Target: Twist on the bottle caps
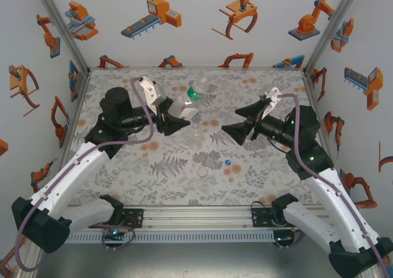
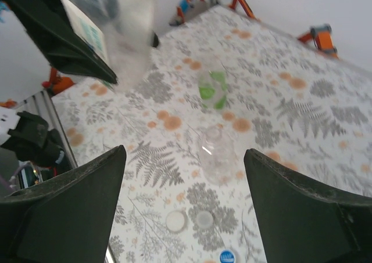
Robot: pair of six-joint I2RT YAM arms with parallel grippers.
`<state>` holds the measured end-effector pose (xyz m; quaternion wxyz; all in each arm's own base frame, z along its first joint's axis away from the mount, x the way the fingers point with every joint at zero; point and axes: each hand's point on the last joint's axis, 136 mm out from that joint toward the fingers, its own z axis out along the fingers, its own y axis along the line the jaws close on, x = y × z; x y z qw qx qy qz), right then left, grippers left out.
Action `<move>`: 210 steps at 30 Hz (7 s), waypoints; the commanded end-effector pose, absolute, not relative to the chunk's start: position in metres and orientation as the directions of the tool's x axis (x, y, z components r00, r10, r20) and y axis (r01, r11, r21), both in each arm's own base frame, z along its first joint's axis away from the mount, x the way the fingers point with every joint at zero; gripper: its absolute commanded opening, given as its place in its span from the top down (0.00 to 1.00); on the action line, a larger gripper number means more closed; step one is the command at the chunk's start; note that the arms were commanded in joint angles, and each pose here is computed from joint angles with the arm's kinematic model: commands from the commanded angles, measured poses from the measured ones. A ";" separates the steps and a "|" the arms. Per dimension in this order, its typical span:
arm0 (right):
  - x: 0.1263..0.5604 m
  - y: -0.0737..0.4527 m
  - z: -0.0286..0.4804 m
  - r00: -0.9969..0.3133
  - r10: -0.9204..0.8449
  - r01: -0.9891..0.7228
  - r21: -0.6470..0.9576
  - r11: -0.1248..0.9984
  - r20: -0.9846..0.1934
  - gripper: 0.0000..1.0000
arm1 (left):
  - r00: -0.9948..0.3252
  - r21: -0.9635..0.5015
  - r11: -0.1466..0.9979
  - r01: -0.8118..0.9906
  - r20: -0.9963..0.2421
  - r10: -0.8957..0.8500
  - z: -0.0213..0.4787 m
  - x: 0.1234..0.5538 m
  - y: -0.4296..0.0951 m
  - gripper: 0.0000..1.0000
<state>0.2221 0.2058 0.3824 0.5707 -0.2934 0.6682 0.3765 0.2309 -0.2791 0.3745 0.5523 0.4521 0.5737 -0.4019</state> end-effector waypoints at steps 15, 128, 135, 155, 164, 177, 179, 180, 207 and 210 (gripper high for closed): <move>0.256 0.179 0.206 -0.710 -0.101 -0.407 0.289 0.866 -0.697 0.45 | 0.100 0.146 0.406 0.902 -0.986 0.131 0.355 0.240 -0.249 1.00; 0.194 0.307 0.012 -0.842 -0.472 -0.489 0.000 0.872 -0.262 0.54 | -0.001 0.083 0.452 0.888 -0.983 0.181 0.337 0.263 -0.252 1.00; 0.193 0.306 0.013 -0.840 -0.476 -0.493 0.000 0.870 -0.263 0.63 | -0.003 0.083 0.454 0.887 -0.983 0.184 0.336 0.263 -0.252 1.00; 0.200 0.294 0.099 -0.773 -0.431 -0.508 0.046 0.860 -0.465 0.73 | 0.022 0.106 0.436 0.893 -0.981 0.195 0.337 0.260 -0.253 1.00; 0.216 0.271 0.137 -0.759 -0.370 -0.482 0.080 0.873 -0.536 0.72 | 0.042 0.129 0.419 0.899 -0.977 0.209 0.339 0.254 -0.252 1.00; 0.257 0.225 0.195 -0.758 -0.169 -0.402 0.247 0.881 -0.631 0.73 | 0.068 0.171 0.307 0.936 -0.945 0.319 0.317 0.238 -0.266 1.00; 0.261 0.221 0.206 -0.740 -0.143 -0.408 0.271 0.872 -0.657 0.73 | 0.078 0.187 0.281 0.941 -0.929 0.361 0.307 0.233 -0.271 1.00; 0.262 0.219 0.212 -0.731 -0.135 -0.414 0.278 0.867 -0.669 0.73 | 0.086 0.197 0.267 0.943 -0.922 0.377 0.304 0.230 -0.274 1.00; 0.173 0.206 0.361 -0.023 -0.385 -0.873 -0.169 0.457 -0.923 0.87 | 0.276 0.348 0.056 0.936 -0.823 0.496 0.276 0.189 -0.283 1.00; 0.161 0.209 0.369 0.028 -0.364 -0.897 -0.184 0.402 -0.931 0.87 | 0.302 0.368 0.043 0.929 -0.818 0.490 0.277 0.185 -0.282 1.00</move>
